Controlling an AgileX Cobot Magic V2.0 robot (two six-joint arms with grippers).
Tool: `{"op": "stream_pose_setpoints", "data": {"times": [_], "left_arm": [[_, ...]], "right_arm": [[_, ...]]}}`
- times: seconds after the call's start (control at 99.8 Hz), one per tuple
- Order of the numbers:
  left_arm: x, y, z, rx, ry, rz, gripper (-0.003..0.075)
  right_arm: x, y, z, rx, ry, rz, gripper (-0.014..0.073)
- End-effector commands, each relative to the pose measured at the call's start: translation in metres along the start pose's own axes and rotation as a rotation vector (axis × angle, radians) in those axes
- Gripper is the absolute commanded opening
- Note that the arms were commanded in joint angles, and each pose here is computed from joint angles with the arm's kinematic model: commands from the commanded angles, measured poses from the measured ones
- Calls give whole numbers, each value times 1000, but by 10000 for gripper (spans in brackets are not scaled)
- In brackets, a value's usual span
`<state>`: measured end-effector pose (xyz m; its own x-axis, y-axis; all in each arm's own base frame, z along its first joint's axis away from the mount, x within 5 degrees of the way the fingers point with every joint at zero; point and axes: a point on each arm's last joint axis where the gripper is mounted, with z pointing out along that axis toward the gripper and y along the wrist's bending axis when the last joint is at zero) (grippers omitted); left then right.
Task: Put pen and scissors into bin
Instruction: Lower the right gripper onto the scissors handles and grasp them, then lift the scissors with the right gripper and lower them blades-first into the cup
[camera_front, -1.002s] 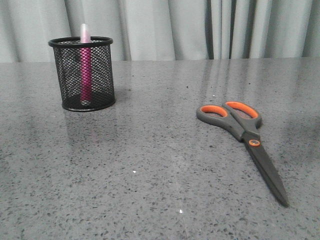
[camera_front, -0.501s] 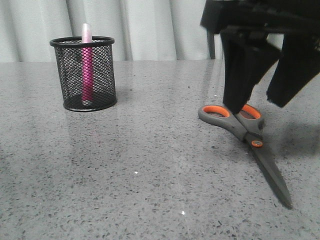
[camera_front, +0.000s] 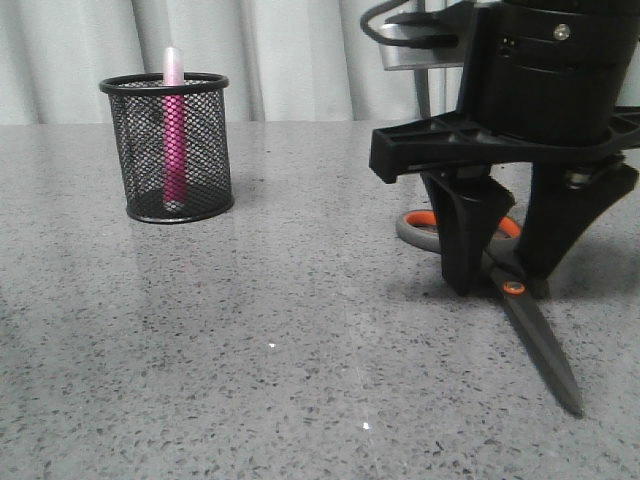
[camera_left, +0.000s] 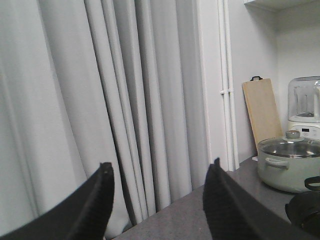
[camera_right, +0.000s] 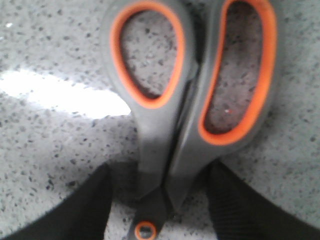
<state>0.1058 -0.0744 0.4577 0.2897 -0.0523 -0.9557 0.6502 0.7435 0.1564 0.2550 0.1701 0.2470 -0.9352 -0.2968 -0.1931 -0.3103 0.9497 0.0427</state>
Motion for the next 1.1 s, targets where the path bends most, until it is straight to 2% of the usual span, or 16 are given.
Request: {"op": "stream_pose_setpoints", "data": {"times": [0.0, 0.06, 0.07, 0.08, 0.11, 0.241, 0.311, 0.431, 0.521, 0.661, 0.752, 0.842, 0.962, 1.092], "left_arm": [[-10, 0, -1, -1, -42, -42, 365], [-10, 0, -1, -3, -42, -42, 365], [-10, 0, -1, -3, -42, -42, 365], [-10, 0, -1, -3, -42, -42, 365], [-10, 0, -1, -3, -42, -42, 365], [-10, 0, -1, -8, -43, -42, 365], [-10, 0, -1, -8, -43, -42, 365], [-11, 0, -2, -9, -46, -40, 365], [-11, 0, -2, -14, -46, -40, 365], [-11, 0, -3, -16, -47, -40, 365], [-11, 0, -3, -16, -47, -40, 365], [-11, 0, -3, -16, -47, -40, 365], [-11, 0, -3, -16, -47, -40, 365], [-11, 0, -3, -16, -47, -40, 365]], "right_arm": [[-6, 2, 5, -10, -22, 2, 195], [-7, 1, 9, -1, -7, -5, 29], [-7, 1, 9, -1, -7, -5, 29], [-7, 1, 9, 0, -10, -8, -24], [-7, 2, 9, 3, -18, -16, -76], [-14, -1, -2, 29, -86, -46, -58], [-22, 0, -24, 23, -185, -56, -58], [-38, 7, -84, -58, -480, -61, -57], [-50, 18, -136, -152, -775, -83, -58], [-62, 34, -174, -250, -1102, -153, -58], [-75, 44, -177, -310, -1257, -165, -58], [-89, 52, -166, -347, -1351, -171, -58], [-107, 60, -143, -373, -1405, -177, -58], [-121, 67, -113, -380, -1397, -182, -58]]}}
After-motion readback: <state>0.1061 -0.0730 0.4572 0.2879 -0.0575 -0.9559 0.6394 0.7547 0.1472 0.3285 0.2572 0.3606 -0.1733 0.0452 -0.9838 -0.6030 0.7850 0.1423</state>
